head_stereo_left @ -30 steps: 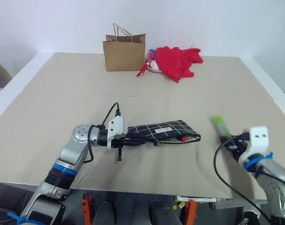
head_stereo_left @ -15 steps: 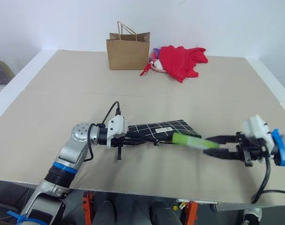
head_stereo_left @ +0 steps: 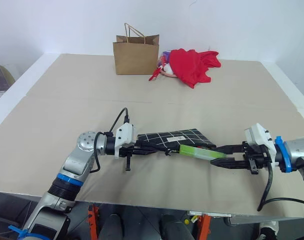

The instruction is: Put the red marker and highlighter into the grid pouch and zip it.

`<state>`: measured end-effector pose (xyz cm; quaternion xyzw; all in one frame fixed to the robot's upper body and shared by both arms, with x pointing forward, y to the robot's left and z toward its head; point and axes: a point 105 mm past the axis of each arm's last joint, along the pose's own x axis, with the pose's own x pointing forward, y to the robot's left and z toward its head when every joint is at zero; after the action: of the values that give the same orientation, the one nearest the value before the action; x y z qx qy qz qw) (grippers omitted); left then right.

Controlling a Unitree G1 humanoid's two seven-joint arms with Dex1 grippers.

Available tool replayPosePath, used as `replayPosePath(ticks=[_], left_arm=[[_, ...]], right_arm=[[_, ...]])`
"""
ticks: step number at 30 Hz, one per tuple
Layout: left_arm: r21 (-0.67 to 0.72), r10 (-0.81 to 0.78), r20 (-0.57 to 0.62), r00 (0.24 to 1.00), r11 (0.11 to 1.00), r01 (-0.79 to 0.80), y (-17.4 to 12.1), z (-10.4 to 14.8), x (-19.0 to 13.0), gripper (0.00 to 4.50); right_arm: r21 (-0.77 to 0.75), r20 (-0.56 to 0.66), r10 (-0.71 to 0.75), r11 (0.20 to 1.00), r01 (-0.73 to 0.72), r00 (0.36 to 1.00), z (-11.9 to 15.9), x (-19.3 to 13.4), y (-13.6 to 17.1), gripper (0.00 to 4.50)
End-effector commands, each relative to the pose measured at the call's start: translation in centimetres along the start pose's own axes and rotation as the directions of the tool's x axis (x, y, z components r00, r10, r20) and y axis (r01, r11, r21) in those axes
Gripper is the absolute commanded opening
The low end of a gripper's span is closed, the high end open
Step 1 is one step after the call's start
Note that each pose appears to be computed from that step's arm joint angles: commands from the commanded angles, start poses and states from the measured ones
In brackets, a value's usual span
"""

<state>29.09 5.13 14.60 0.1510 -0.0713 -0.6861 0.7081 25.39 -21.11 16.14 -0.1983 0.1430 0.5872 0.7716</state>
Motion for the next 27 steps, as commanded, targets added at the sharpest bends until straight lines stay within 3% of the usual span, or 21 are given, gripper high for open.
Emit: replayPosePath(ticks=[1, 14, 27], left_arm=[[0.034, 0.004, 0.026, 1.0, 0.999, -0.005, 0.0, 1.2, 0.1, 0.0], [0.03, 0.004, 0.004, 1.0, 1.0, -0.004, 0.0, 0.8, -0.3, 0.0], [0.049, -0.028, 0.014, 1.0, 0.998, 0.027, -0.4, 1.2, 0.2, 0.0]], right_arm=[[0.001, -0.004, -0.006, 1.0, 0.006, 1.0, 0.0, 0.2, -0.3, 1.07], [0.017, 0.002, 0.038, 0.999, -0.038, 0.999, 0.3, 0.0, 0.3, 1.07], [0.016, 0.002, 0.015, 1.0, -0.015, 1.0, 0.8, 1.0, -1.2, 1.07]])
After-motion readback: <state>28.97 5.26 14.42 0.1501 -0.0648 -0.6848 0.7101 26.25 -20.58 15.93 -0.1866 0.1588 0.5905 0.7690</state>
